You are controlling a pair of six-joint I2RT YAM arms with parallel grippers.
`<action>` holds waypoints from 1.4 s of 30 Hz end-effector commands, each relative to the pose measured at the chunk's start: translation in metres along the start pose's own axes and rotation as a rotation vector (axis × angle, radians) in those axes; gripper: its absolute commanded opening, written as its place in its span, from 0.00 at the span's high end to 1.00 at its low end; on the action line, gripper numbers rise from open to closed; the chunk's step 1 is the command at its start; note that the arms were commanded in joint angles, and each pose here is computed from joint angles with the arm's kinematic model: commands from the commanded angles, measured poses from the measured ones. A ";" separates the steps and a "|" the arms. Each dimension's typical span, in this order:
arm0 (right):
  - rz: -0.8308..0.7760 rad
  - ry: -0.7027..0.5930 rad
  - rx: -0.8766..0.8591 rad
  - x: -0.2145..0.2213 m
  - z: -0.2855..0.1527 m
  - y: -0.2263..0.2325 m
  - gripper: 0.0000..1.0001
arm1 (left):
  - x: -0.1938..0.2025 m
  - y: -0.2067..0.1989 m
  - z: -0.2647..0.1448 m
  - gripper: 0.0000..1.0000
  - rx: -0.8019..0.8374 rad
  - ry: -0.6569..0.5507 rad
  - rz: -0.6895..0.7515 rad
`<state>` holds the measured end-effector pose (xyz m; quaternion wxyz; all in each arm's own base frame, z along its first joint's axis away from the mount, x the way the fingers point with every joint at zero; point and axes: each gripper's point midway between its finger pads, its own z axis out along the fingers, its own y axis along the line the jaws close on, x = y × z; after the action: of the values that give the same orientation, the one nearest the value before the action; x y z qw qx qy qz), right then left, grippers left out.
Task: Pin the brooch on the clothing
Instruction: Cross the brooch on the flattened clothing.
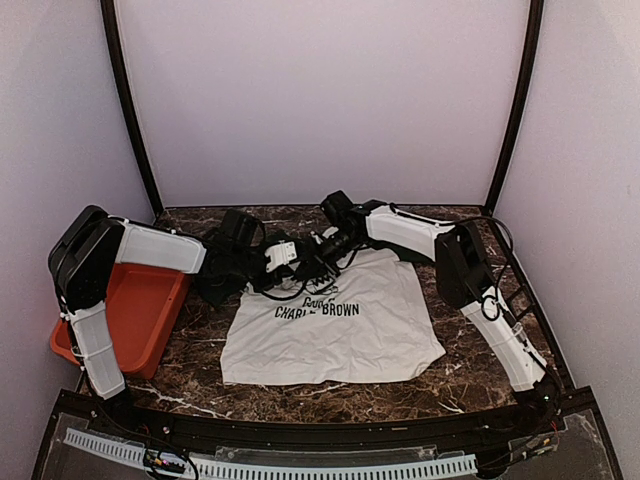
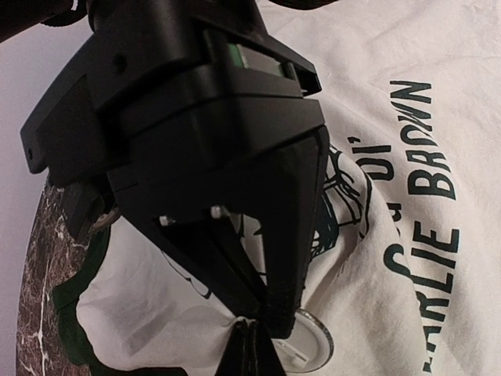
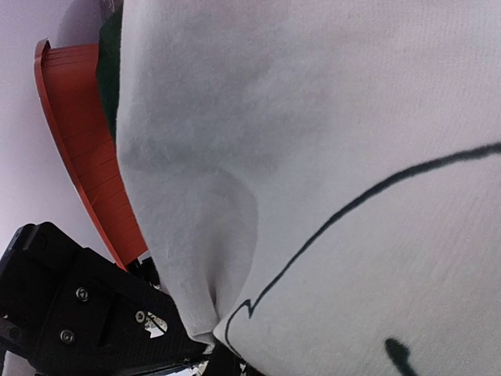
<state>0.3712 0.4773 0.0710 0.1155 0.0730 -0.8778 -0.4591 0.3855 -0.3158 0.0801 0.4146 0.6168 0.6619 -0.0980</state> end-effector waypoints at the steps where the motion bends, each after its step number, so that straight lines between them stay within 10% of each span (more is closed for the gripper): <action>1: -0.131 0.081 -0.132 0.020 0.018 0.035 1.00 | -0.017 0.001 -0.004 0.99 -0.009 -0.041 -0.028; 13: -0.138 0.058 -0.158 0.015 0.005 0.029 1.00 | -0.021 -0.004 -0.008 0.98 0.029 -0.081 -0.106; 22: -0.155 0.033 -0.179 0.013 -0.015 0.022 1.00 | -0.025 0.032 -0.041 0.43 -0.052 -0.133 -0.370; 29: -0.240 0.077 -0.257 0.027 -0.028 0.039 1.00 | -0.034 0.062 -0.069 0.20 -0.169 -0.110 -0.521; 42: -0.398 0.104 -0.329 0.047 -0.041 0.070 1.00 | -0.043 0.027 -0.109 0.20 0.004 -0.065 -0.769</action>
<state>0.3468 0.4697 0.1180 0.1111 0.1922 -0.7835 -0.5804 0.3872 -0.2804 0.1979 0.4386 0.3498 0.7975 -0.2220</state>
